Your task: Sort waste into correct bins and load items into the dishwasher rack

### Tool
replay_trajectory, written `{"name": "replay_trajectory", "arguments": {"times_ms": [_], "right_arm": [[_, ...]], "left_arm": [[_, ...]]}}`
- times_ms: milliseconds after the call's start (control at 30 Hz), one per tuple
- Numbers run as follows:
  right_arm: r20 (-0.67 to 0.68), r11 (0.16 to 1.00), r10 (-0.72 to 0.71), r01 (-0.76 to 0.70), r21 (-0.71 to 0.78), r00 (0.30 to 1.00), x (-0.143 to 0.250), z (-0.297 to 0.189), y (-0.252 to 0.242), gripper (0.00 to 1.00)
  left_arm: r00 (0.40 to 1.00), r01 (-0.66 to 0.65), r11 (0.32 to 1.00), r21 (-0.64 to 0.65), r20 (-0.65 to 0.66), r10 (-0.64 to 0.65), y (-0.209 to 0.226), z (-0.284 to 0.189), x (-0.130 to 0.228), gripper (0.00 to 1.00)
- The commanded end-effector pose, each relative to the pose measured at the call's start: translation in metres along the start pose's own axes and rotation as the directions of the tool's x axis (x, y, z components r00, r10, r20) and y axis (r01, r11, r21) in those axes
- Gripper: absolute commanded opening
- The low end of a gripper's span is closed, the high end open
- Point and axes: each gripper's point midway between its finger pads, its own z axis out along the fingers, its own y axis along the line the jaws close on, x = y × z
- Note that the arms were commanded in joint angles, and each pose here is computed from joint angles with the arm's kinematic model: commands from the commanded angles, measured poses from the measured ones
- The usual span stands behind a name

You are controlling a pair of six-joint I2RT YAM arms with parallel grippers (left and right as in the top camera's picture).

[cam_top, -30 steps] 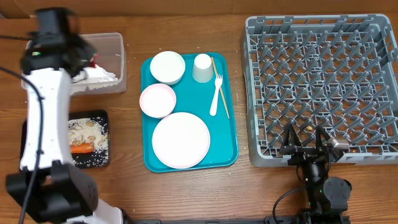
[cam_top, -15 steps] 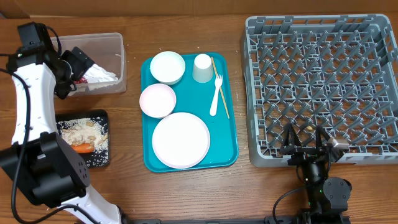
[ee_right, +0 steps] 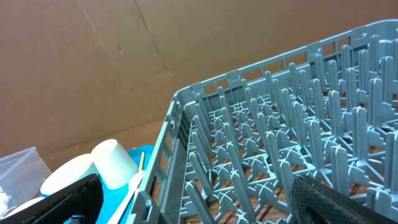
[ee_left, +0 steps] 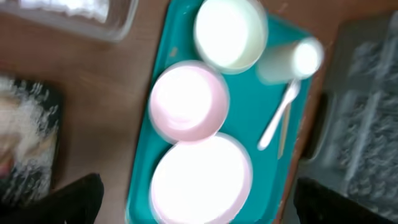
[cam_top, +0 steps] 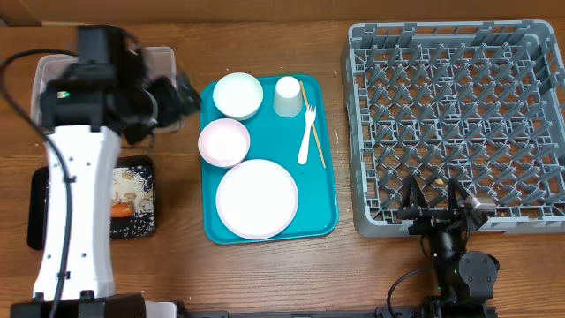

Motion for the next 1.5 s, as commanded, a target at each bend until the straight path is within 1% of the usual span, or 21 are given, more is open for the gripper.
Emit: {"name": "replay_trajectory", "arguments": {"times_ms": [0,67,100,167,200,233,267,300,433,967,1033,1100,1167,1200,1233,1300,1333,1400,1467], "right_arm": [[0.011,1.0,-0.007,0.007,0.013,1.0,0.0,0.0,-0.003,1.0],[0.011,1.0,-0.007,0.007,0.013,1.0,0.0,0.0,-0.003,1.0],[0.01,1.0,-0.007,0.007,0.013,1.0,0.0,0.0,-0.003,1.0],[0.011,1.0,-0.007,0.007,0.013,1.0,0.0,0.0,-0.003,1.0],[0.01,1.0,-0.007,0.007,0.013,1.0,0.0,0.0,-0.003,1.0],[0.011,1.0,-0.007,0.007,0.012,1.0,0.0,0.0,-0.003,1.0],[0.01,1.0,-0.007,0.007,0.013,1.0,0.0,0.0,-0.003,1.0],[0.01,1.0,-0.007,0.007,0.013,1.0,0.0,0.0,-0.003,1.0],[0.01,1.0,-0.007,0.007,0.013,1.0,0.0,0.0,-0.003,1.0],[0.018,1.0,-0.005,0.005,0.009,1.0,-0.002,0.0,-0.002,1.0],[0.021,0.999,0.041,-0.04,-0.033,0.999,-0.004,0.0,0.005,1.0],[-0.001,0.986,0.114,-0.113,-0.124,0.993,-0.004,-0.001,0.022,1.0],[-0.07,0.937,0.223,-0.234,-0.26,0.972,-0.002,-0.007,0.048,1.0],[-0.152,0.876,0.291,-0.327,-0.355,0.945,-0.001,-0.014,0.068,1.0],[-0.227,0.821,0.327,-0.395,-0.412,0.917,0.002,-0.021,0.083,1.0],[-0.409,0.693,0.346,-0.524,-0.496,0.845,0.011,-0.041,0.112,1.0],[-0.432,0.667,0.334,-0.534,-0.519,0.838,0.01,-0.046,0.118,1.0],[-0.464,0.643,0.336,-0.559,-0.523,0.82,0.011,-0.05,0.122,1.0],[-0.505,0.612,0.388,-0.625,-0.485,0.771,0.01,-0.05,0.122,1.0]], "left_arm": [[0.978,0.207,0.926,-0.317,0.088,-0.189,0.049,-0.003,0.006,1.0],[0.938,0.344,0.86,-0.376,0.166,-0.303,0.069,-0.01,0.004,1.0],[0.904,0.426,0.815,-0.393,0.219,-0.367,0.081,-0.015,0.002,1.0],[0.838,0.545,0.735,-0.403,0.293,-0.46,0.103,-0.023,-0.002,1.0],[0.784,0.62,0.674,-0.401,0.327,-0.527,0.123,-0.029,-0.004,1.0],[0.767,0.641,0.656,-0.398,0.328,-0.551,0.13,-0.03,-0.004,0.99],[0.736,0.676,0.628,-0.386,0.316,-0.598,0.14,-0.032,-0.002,1.0],[0.722,0.69,0.611,-0.388,0.321,-0.613,0.147,-0.034,-0.001,1.0],[0.695,0.713,0.553,-0.432,0.325,-0.642,0.166,-0.043,0.009,1.0],[0.69,0.717,0.551,-0.427,0.32,-0.649,0.166,-0.042,0.01,1.0],[0.69,0.717,0.551,-0.427,0.32,-0.649,0.166,-0.042,0.01,1.0],[0.69,0.717,0.551,-0.427,0.32,-0.649,0.166,-0.042,0.01,1.0],[0.69,0.717,0.553,-0.424,0.321,-0.649,0.166,-0.042,0.009,1.0],[0.689,0.719,0.555,-0.419,0.325,-0.648,0.166,-0.042,0.007,1.0],[0.688,0.72,0.557,-0.414,0.329,-0.647,0.166,-0.042,0.006,1.0],[0.687,0.723,0.56,-0.404,0.335,-0.645,0.165,-0.041,0.003,1.0],[0.686,0.725,0.562,-0.398,0.34,-0.644,0.165,-0.041,0.001,1.0],[0.685,0.726,0.565,-0.392,0.345,-0.642,0.165,-0.041,-0.001,1.0],[0.685,0.726,0.565,-0.392,0.345,-0.642,0.165,-0.041,-0.001,1.0]]}}
